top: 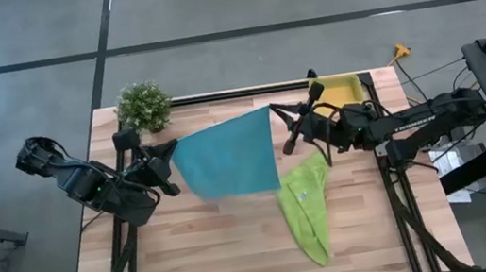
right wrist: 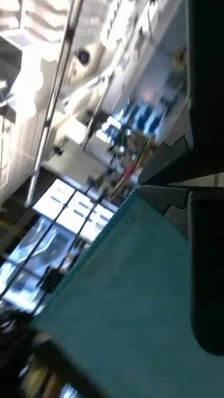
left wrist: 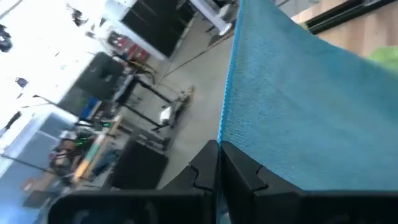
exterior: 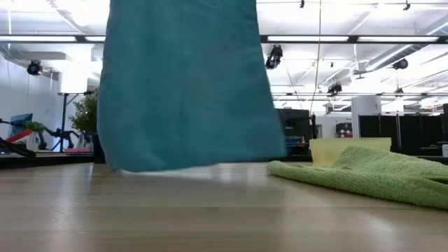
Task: Roll microfiber towels into tight, uniform cylinder then place into a basket
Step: Fold the blue microfiber towel
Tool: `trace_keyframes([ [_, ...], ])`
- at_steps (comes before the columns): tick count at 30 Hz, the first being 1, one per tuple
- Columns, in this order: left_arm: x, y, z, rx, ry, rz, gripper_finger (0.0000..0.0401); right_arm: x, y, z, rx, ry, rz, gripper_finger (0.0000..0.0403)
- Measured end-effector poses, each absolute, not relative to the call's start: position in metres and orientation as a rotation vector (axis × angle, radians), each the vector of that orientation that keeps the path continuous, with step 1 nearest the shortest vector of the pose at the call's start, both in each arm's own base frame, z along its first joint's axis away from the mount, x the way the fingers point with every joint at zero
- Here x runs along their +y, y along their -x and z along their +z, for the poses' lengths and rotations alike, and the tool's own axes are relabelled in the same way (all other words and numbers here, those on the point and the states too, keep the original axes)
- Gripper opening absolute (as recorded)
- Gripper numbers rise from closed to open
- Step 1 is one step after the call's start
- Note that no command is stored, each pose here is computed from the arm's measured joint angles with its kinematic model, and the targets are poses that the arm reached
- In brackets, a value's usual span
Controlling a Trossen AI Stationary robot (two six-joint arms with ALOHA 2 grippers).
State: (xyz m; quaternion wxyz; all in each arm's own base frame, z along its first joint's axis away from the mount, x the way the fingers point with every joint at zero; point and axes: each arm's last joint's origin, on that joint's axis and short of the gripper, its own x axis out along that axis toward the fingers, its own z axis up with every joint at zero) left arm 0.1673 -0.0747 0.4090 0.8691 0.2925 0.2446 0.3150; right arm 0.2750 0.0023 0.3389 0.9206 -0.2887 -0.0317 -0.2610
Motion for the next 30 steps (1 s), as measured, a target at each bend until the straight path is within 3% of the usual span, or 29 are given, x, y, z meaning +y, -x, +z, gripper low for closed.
trace_keyframes([
  [8, -0.087, -0.169, 0.403, 0.594, -0.329, 0.311, 0.0000, 0.039, -0.276, 0.313, 0.112, 0.536, -0.294, 0.0009],
  [14, -0.119, -0.177, 0.376, 0.791, -0.109, 0.035, 0.0000, 0.084, -0.263, 0.288, 0.273, 0.362, 0.127, 0.0009],
  [17, -0.144, -0.182, 0.364, 0.868, -0.049, -0.082, 0.0000, 0.105, -0.255, 0.284, 0.296, 0.264, 0.250, 0.0009],
  [22, -0.187, -0.187, 0.348, 0.932, -0.053, -0.246, 0.0000, 0.132, -0.242, 0.283, 0.273, 0.282, 0.361, 0.0008],
  [26, -0.193, -0.184, 0.344, 0.932, -0.154, -0.133, 0.0000, 0.138, -0.241, 0.290, 0.189, 0.360, 0.334, 0.0008],
  [30, -0.178, -0.178, 0.343, 0.922, -0.303, 0.094, 0.0000, 0.121, -0.248, 0.295, 0.183, 0.443, -0.006, 0.0008],
])
